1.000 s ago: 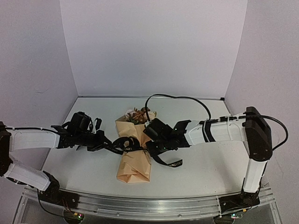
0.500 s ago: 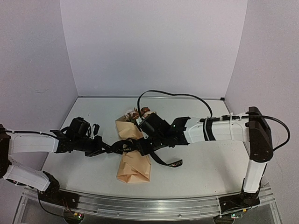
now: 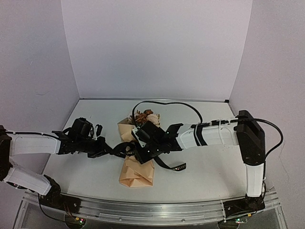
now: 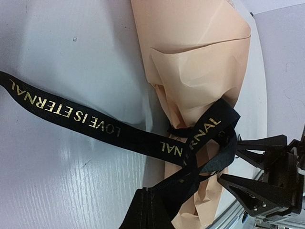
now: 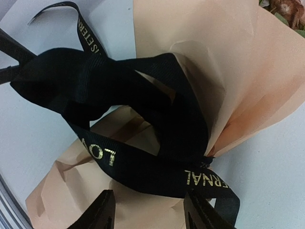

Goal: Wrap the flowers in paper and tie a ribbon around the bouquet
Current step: Cross the half-tied ribbon over the folded bouquet.

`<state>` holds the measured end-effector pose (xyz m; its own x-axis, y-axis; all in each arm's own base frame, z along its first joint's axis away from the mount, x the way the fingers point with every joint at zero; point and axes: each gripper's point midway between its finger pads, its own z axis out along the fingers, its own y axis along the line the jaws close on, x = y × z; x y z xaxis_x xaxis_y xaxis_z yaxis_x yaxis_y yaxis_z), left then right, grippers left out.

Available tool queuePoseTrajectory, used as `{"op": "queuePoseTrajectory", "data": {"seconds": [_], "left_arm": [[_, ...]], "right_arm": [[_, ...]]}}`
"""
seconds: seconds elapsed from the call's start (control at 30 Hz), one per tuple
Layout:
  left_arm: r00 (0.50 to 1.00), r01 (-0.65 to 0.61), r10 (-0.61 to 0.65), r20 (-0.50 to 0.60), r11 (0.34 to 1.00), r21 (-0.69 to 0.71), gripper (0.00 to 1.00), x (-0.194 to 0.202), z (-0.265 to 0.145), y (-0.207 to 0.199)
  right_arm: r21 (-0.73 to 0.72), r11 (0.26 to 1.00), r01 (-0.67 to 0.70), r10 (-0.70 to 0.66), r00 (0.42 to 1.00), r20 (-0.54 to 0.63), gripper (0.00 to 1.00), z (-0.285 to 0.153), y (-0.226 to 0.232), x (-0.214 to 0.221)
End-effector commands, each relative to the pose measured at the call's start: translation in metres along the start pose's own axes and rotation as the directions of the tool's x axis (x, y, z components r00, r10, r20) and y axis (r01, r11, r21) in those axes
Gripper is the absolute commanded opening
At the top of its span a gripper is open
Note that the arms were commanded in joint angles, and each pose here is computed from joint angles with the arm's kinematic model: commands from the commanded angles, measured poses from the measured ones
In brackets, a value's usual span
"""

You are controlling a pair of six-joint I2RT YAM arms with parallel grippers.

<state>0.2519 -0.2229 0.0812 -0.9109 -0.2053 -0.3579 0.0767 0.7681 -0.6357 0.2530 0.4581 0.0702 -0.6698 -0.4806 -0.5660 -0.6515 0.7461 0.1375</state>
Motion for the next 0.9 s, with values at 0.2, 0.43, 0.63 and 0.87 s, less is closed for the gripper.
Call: {"op": "queuePoseTrajectory", "data": {"seconds": [0.2, 0.43, 0.63, 0.87], "left_arm": [[0.999, -0.041, 0.040, 0.026, 0.999, 0.021, 0.02, -0.016, -0.002, -0.017], [0.999, -0.044, 0.043, 0.024, 0.999, 0.024, 0.02, -0.018, -0.001, -0.018], [0.999, -0.036, 0.036, 0.032, 0.999, 0.018, 0.02, -0.020, -0.004, -0.019], [1.000, 0.009, -0.009, 0.024, 1.000, -0.006, 0.01, -0.011, -0.004, -0.007]], "right_arm": [[0.082, 0.997, -0.011, 0.004, 0.996, 0.089, 0.43, -0.001, -0.008, -0.031], [0.083, 0.996, -0.028, 0.020, 0.995, 0.094, 0.23, 0.002, -0.009, -0.035], [0.085, 0.995, -0.060, 0.050, 0.992, 0.112, 0.00, -0.014, -0.012, -0.034], [0.028, 0.988, -0.149, 0.144, 0.981, 0.127, 0.00, -0.038, -0.005, -0.043]]}}
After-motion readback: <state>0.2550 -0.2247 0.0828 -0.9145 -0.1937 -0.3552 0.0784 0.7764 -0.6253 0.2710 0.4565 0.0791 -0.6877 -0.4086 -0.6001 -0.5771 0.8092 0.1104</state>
